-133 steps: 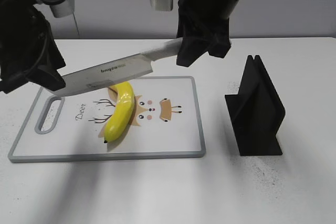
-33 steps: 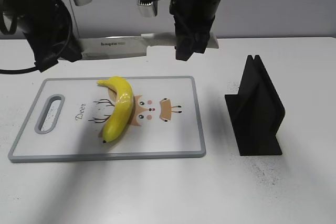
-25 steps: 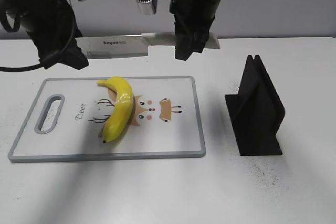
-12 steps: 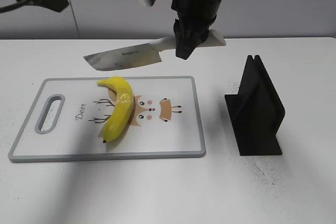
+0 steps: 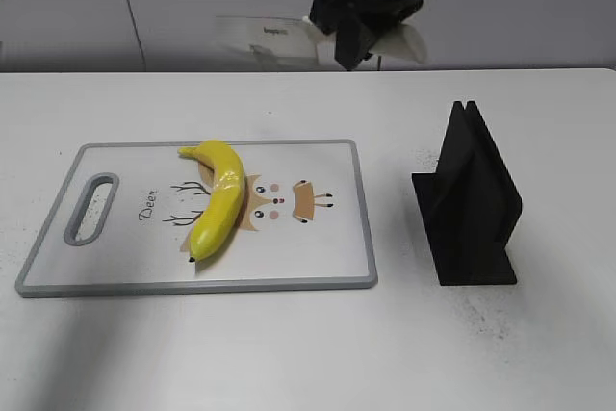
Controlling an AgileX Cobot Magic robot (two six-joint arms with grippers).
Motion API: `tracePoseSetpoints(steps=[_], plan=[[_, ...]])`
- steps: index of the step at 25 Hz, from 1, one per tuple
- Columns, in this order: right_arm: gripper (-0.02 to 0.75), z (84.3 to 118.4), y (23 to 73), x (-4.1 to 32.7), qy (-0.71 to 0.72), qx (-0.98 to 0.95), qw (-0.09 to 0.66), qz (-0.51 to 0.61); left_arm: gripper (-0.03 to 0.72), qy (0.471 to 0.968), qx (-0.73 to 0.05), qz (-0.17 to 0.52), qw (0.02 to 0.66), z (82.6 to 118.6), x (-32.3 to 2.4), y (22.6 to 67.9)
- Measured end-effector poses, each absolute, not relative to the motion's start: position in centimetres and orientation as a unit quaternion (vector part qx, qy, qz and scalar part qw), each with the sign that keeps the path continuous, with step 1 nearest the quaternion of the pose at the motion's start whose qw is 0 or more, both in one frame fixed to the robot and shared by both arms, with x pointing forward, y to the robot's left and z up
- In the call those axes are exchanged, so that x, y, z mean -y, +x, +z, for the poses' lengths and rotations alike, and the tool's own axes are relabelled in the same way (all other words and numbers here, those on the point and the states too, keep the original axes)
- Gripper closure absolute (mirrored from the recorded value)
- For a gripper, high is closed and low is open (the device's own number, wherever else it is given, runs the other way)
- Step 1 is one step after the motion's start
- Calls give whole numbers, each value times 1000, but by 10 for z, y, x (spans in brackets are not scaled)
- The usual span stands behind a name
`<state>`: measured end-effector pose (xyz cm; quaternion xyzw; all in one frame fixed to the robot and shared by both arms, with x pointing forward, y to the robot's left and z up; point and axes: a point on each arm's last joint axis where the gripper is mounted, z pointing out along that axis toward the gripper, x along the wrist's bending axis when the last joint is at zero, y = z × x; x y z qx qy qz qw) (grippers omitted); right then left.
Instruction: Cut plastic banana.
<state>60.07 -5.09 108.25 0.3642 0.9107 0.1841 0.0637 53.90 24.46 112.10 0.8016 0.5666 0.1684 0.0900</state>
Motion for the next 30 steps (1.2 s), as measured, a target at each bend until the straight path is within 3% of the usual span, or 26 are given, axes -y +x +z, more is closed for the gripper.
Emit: tracePoseSetpoints(steps=[5,11,20,30], plan=[[577,1083,579,65,424,-889,41,169,95,776,-599,148,128,1130,-259,518],[577,1085,536,94,465,-865,42,183,102,769,-601,150,157,1137,-266,461],[577,1078,465,143,527,-812,69,243,104,764,-599,162,176,1110,-281,368],[577,1088,416,183,592,-749,99,280,104,732,-586,233,258,1074,-294,284]])
